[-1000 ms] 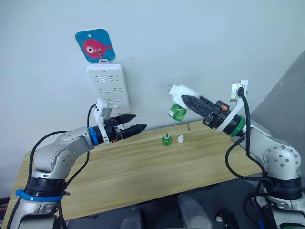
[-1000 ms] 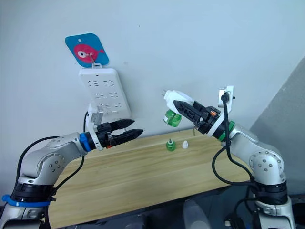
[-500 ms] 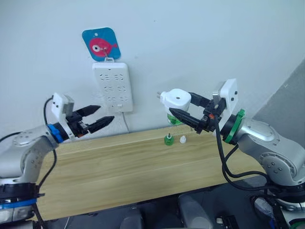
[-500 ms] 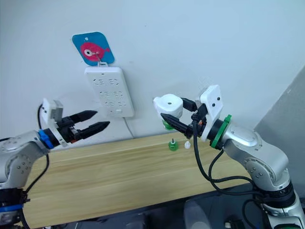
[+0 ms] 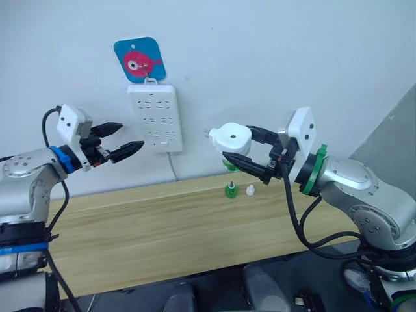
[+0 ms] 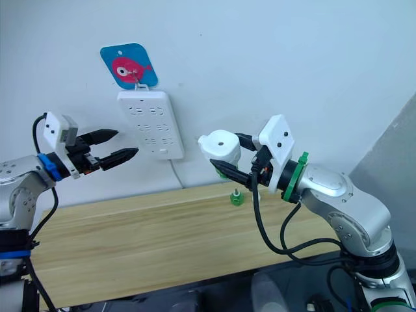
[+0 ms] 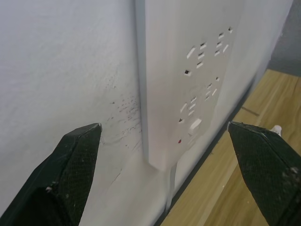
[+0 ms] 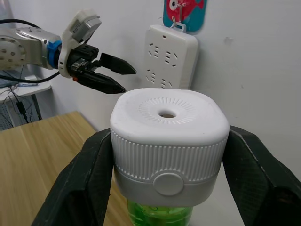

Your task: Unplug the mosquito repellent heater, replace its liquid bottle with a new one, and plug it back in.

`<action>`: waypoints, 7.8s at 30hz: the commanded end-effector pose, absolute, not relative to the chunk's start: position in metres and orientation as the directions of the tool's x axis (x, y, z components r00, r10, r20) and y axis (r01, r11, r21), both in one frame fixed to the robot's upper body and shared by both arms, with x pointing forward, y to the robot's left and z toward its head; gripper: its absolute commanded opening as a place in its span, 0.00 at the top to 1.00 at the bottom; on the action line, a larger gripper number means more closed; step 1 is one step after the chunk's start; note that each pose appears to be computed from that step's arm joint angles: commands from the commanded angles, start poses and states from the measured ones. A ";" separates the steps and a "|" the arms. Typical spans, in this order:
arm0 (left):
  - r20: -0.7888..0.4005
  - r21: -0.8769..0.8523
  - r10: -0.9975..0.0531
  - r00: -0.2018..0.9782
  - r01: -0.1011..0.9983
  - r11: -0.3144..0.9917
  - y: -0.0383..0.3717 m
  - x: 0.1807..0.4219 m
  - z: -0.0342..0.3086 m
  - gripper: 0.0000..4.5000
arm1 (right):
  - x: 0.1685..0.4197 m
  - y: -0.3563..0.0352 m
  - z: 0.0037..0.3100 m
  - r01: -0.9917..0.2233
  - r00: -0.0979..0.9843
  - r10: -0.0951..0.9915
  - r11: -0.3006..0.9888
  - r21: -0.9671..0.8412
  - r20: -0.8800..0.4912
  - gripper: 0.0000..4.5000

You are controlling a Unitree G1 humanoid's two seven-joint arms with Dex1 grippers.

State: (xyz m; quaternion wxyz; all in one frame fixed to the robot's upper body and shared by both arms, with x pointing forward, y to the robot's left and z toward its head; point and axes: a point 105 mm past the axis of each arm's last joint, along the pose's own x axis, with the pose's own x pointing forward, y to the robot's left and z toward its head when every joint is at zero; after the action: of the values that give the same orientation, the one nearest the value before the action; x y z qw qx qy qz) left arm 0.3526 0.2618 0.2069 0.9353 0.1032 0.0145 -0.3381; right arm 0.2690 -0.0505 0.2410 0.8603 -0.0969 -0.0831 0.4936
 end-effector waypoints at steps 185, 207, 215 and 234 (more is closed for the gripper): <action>-0.058 -0.036 -0.871 0.488 0.871 0.490 0.166 0.343 0.206 0.71 | 0.324 0.023 0.249 -0.726 0.678 0.731 0.647 -0.233 -0.078 0.35; -0.019 -0.090 -0.887 0.461 0.883 0.461 0.158 0.341 0.213 0.71 | 0.319 0.052 0.234 -0.739 0.659 0.751 0.656 -0.152 0.039 0.35; -0.017 -0.102 -0.892 0.452 0.887 0.451 0.158 0.340 0.214 0.71 | 0.330 0.054 0.234 -0.754 0.634 0.771 0.633 -0.177 0.054 0.35; 0.001 -0.134 -0.900 0.435 0.892 0.431 0.155 0.336 0.219 0.71 | 0.327 0.071 0.219 -0.788 0.599 0.800 0.597 -0.149 0.041 0.35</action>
State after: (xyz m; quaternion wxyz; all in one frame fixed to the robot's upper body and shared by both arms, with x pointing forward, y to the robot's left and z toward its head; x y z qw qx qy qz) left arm 0.3532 0.2003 0.1832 0.9005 -0.0666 0.1033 -0.4171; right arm 0.3348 0.0465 0.2149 0.9073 -0.0633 -0.0477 0.4130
